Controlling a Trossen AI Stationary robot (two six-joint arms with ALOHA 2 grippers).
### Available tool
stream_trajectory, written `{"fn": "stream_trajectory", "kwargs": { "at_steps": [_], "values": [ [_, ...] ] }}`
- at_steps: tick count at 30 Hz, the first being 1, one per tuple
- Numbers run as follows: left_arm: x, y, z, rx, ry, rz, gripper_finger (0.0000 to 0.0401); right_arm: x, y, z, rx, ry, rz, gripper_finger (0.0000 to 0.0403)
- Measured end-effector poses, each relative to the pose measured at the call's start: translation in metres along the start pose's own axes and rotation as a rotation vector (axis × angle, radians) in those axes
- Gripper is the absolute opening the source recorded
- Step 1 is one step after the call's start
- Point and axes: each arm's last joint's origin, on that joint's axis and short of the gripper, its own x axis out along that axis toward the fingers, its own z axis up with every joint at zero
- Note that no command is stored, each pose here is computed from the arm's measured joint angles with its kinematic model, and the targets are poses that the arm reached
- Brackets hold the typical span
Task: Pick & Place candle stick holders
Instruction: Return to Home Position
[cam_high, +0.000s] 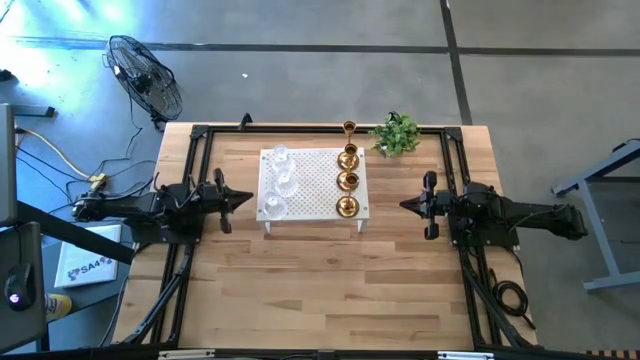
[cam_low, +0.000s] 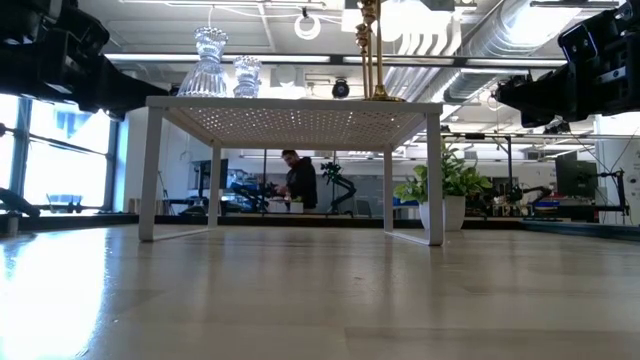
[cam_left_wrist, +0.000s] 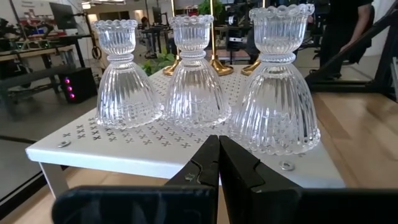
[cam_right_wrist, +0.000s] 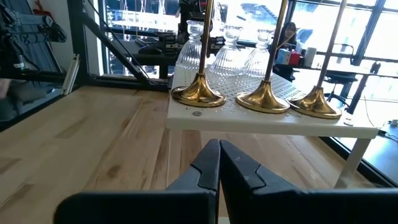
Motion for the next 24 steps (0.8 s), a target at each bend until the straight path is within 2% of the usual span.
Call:
{"fn": "stream_trajectory", "kwargs": {
  "at_steps": [24],
  "values": [
    [0.0001, -0.0003, 0.0013, -0.007, -0.02, -0.009, 0.0001, 0.0, 0.0, 0.0, 0.0, 0.0, 0.0, 0.0]
  ]
}}
